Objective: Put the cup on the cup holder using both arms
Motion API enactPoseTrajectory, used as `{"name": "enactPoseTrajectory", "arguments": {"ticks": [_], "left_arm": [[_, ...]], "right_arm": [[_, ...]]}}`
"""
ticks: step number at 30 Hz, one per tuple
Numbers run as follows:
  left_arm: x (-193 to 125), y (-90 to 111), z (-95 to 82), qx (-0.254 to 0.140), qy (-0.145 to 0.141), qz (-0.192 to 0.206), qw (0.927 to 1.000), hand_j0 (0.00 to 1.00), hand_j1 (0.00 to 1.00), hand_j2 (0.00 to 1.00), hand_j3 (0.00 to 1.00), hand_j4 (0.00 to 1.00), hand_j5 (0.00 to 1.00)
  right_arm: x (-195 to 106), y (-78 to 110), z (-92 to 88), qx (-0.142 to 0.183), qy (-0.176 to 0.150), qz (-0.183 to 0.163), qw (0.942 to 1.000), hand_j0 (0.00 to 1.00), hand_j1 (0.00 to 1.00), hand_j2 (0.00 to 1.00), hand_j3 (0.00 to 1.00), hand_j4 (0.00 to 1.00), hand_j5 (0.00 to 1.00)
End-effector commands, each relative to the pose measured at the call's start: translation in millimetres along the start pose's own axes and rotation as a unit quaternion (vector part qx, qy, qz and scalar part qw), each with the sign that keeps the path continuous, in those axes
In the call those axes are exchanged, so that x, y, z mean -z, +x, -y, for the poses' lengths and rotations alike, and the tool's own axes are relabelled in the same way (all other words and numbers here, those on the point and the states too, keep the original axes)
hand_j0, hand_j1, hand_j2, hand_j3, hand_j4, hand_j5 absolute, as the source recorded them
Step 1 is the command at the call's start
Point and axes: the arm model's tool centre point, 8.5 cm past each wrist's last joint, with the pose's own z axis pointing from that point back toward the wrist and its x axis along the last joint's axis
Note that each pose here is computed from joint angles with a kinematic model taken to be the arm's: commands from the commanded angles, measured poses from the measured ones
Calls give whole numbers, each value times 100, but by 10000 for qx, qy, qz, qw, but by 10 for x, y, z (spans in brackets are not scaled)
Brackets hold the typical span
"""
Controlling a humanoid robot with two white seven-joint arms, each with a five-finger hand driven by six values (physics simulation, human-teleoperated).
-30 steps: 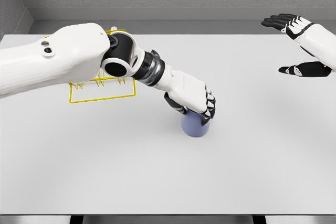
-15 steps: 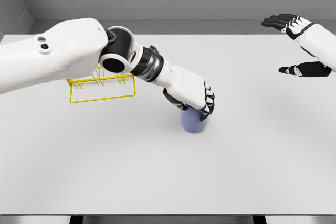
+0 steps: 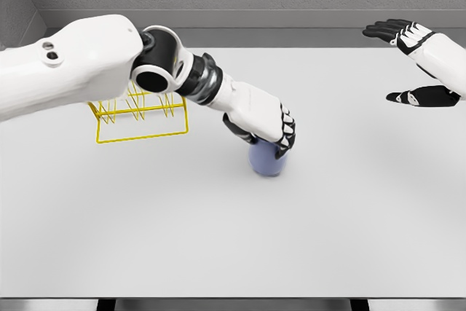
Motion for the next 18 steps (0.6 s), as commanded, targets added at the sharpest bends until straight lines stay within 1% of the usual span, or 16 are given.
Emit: {"name": "enactPoseTrajectory", "arguments": {"ticks": [1,6,15,18], "left_arm": [[-13,-6,-5,-26,27,-13,10000,60,60,60,60,60,60],[-74,-35,26,-67,31,-80,9999,60,60,60,60,60,60],[-186,-78,-37,-15,70,-188,9998,60,60,60,60,60,60],[-220,-92,-31,-36,85,-224,9997,60,60,60,60,60,60]], "right_arm": [[-2,-2,6,30,-22,0,10000,100,100,100,100,100,100],[-27,-8,18,21,-45,-29,10000,100,100,100,100,100,100],[-27,-8,18,21,-45,-29,10000,100,100,100,100,100,100],[-27,-8,18,21,-45,-29,10000,100,100,100,100,100,100]]}}
